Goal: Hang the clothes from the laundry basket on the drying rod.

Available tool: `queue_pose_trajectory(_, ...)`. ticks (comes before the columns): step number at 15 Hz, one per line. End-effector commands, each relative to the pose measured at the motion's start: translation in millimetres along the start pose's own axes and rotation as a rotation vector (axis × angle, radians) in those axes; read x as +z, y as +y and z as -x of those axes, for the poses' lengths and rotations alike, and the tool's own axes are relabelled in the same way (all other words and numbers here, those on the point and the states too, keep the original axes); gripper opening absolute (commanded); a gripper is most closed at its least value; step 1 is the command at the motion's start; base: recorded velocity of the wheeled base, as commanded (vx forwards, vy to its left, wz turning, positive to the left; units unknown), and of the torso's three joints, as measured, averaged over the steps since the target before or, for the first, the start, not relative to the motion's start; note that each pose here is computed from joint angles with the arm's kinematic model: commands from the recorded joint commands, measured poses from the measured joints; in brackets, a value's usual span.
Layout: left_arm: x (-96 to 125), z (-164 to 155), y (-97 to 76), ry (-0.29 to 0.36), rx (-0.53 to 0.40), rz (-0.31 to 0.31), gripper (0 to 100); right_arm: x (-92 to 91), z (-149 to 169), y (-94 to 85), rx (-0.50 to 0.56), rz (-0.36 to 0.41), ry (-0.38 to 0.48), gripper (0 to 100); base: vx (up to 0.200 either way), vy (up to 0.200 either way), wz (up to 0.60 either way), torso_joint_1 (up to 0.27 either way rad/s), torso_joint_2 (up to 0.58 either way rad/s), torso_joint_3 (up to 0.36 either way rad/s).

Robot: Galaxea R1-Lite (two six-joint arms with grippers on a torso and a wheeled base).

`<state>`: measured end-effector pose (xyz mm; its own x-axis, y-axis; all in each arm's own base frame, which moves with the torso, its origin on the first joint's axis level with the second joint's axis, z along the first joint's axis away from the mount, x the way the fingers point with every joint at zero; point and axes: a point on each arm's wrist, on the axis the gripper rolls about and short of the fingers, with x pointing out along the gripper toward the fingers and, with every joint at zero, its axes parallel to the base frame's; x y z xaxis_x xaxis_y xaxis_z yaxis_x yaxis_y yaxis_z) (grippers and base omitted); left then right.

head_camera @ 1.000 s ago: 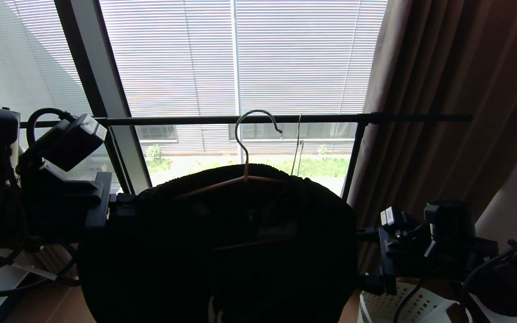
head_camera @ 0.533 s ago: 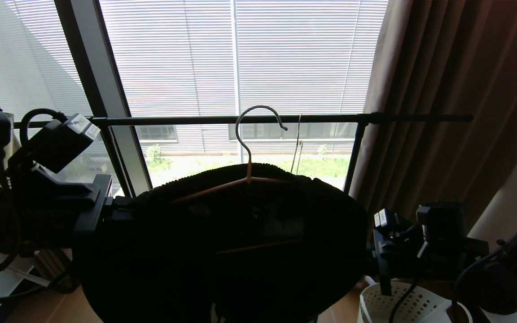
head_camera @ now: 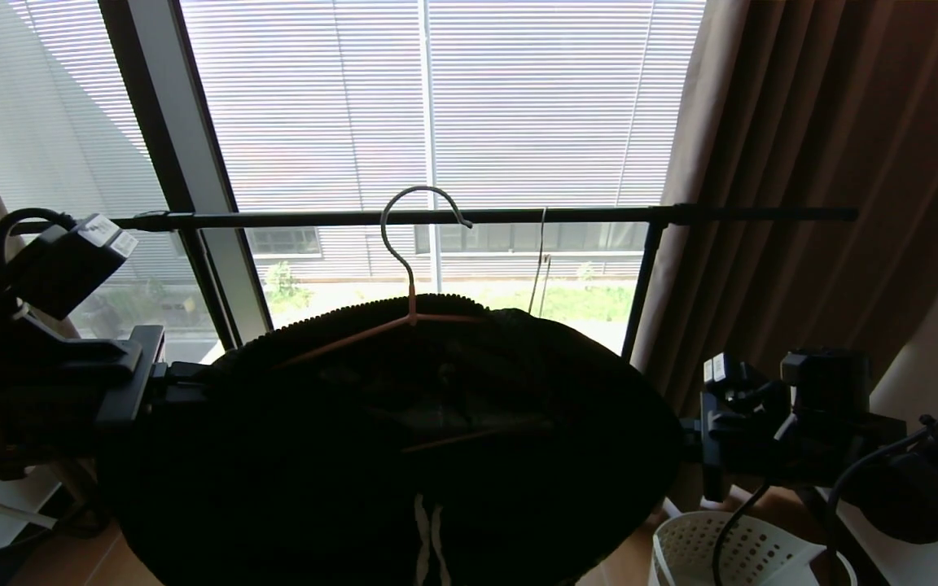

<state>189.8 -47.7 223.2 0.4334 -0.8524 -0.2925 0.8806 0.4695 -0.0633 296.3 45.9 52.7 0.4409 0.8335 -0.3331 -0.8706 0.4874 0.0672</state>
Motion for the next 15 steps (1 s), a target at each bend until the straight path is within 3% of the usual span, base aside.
queue_pose_trajectory(1,0,4,-0.4,-0.007,0.006,-0.001,0,-0.2,3,-5.5,-0.019,-0.002,-0.004,0,0.0,0.0,0.0,0.0,0.0,0.0)
queue_pose_trajectory(4,-1,3,0.9,-0.011,-0.012,0.006,0,-2.4,2,-3.0,-0.012,-0.006,0.002,0,0.0,0.0,0.0,0.0,0.0,0.0)
queue_pose_trajectory(7,-4,2,1.1,-0.004,-0.018,0.015,0,5.6,-3,16.6,0.034,0.023,0.005,0,0.0,0.0,0.0,0.0,0.0,0.0)
queue_pose_trajectory(8,-4,2,1.5,-0.002,-0.015,0.02,0,8.0,-2,26.4,0.046,0.041,0.006,100,0.0,0.0,0.0,0.0,0.0,0.0)
queue_pose_trajectory(12,-6,2,1.1,0.002,-0.009,0.078,0,25.4,7,47.7,0.067,0.135,-0.029,100,0.0,0.0,0.0,0.0,0.0,0.0)
queue_pose_trajectory(13,-7,4,-0.5,0.006,0.006,0.104,0,38.7,15,57.2,0.047,0.177,-0.056,100,0.0,0.0,0.0,0.0,0.0,0.0)
queue_pose_trajectory(15,-16,9,-10.2,0.039,0.088,0.118,0,61.8,25,67.5,-0.041,0.188,-0.096,100,0.0,0.0,0.0,0.0,0.0,0.0)
